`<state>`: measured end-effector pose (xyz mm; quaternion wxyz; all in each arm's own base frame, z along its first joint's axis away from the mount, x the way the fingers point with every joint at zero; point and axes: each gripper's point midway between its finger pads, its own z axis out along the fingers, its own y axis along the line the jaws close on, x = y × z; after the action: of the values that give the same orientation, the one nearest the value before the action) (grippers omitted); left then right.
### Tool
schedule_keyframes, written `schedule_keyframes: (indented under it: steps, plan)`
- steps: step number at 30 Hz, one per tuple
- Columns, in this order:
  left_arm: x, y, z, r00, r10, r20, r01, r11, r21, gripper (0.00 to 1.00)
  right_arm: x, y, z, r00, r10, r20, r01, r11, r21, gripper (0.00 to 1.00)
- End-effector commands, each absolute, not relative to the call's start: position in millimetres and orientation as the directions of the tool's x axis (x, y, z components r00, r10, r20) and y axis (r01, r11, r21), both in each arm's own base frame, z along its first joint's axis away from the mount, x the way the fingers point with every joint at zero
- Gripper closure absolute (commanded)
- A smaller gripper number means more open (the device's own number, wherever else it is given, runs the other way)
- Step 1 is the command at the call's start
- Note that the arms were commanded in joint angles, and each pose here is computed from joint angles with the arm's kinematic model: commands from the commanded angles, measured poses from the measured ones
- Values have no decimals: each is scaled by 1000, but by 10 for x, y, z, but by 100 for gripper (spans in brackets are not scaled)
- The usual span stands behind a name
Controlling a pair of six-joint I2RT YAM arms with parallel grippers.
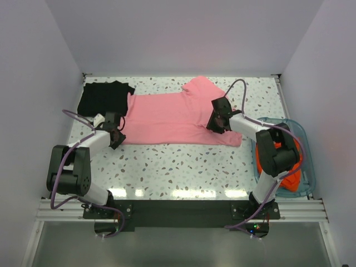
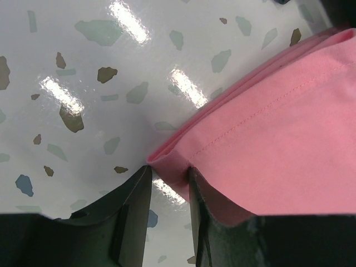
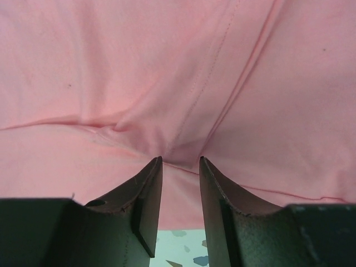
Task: Fold and stack the t-shirts
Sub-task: Fold the tshirt
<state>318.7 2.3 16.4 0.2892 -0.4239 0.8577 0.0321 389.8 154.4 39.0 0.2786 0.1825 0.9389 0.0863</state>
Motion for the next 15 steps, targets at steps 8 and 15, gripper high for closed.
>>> schedule_keyframes:
  steps: [8, 15]
  plan:
    - [3257, 24, 179, -475, -698, -536, -735, 650, -194, 62, 3983, 1578, 354, -751, 403, -523, 301, 914, 271, 63]
    - [3263, 18, 175, -477, -697, -535, -733, 651, -195, 62, 4061, 1609, 295, -752, 407, -518, 308, 912, 269, 68]
